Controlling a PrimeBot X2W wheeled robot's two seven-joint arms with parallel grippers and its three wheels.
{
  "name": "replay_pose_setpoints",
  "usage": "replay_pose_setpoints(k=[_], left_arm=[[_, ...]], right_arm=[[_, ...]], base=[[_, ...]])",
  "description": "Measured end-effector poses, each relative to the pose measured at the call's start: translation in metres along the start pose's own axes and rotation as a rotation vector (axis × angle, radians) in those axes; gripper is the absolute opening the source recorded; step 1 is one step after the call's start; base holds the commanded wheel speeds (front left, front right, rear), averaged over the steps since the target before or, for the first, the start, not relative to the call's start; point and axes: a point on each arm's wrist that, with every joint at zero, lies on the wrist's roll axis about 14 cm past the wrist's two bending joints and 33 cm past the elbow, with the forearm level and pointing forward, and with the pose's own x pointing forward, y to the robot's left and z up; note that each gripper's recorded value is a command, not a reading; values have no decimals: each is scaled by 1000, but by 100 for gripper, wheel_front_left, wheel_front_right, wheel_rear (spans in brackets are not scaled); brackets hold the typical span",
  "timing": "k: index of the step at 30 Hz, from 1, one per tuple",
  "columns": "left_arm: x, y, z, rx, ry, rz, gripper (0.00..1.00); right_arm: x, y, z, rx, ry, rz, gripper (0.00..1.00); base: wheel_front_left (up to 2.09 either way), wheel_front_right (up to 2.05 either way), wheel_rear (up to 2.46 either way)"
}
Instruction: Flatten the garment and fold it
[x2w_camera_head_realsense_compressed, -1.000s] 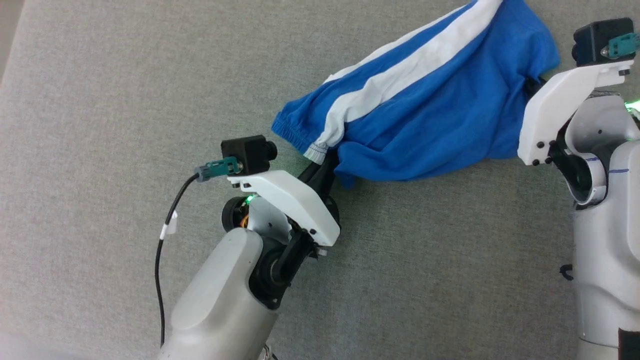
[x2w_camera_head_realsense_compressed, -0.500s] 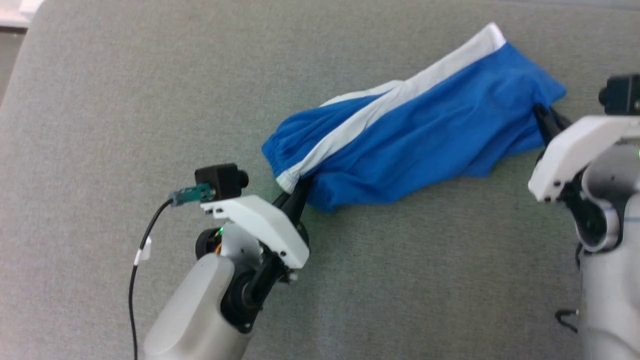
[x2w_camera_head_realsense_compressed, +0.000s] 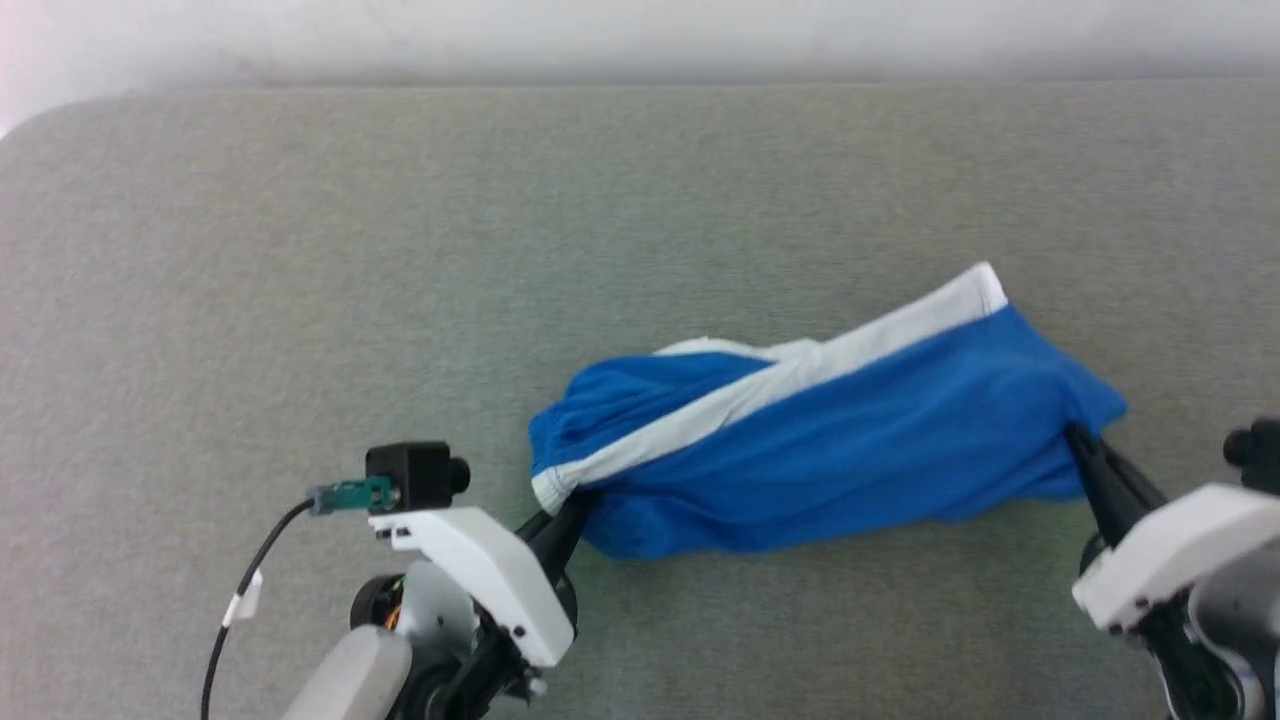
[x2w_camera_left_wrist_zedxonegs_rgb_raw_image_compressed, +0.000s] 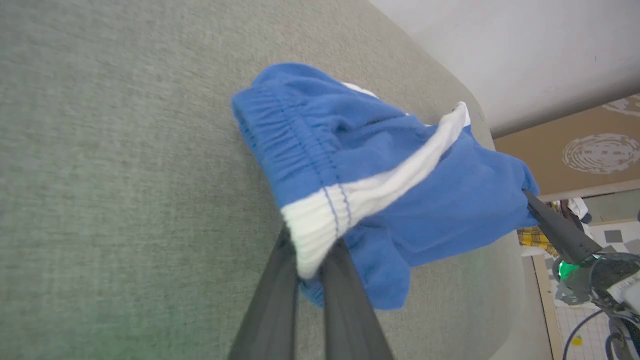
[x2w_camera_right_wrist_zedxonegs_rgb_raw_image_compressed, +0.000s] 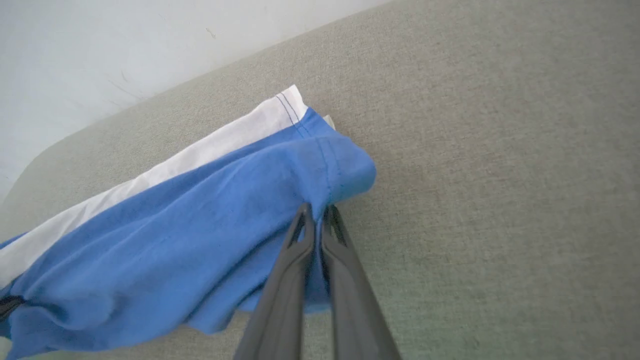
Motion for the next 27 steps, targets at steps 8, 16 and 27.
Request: replay_pose_setpoints(k=[8,16,27], left_arm=[[-13,-21,-21,43,96,-74,0],[-12,-29,-29,33,97,-81,7],[-6,-18,-40,5,89,-29,100]], right_arm=[[-59,-28,-24,111,-35,-70,0],[-84,-38,-41,184,-70,-106,0],[-77,-35,-48,152,-69,-106,100]], base=[[0,0,0],[0,0,0],[0,0,0]])
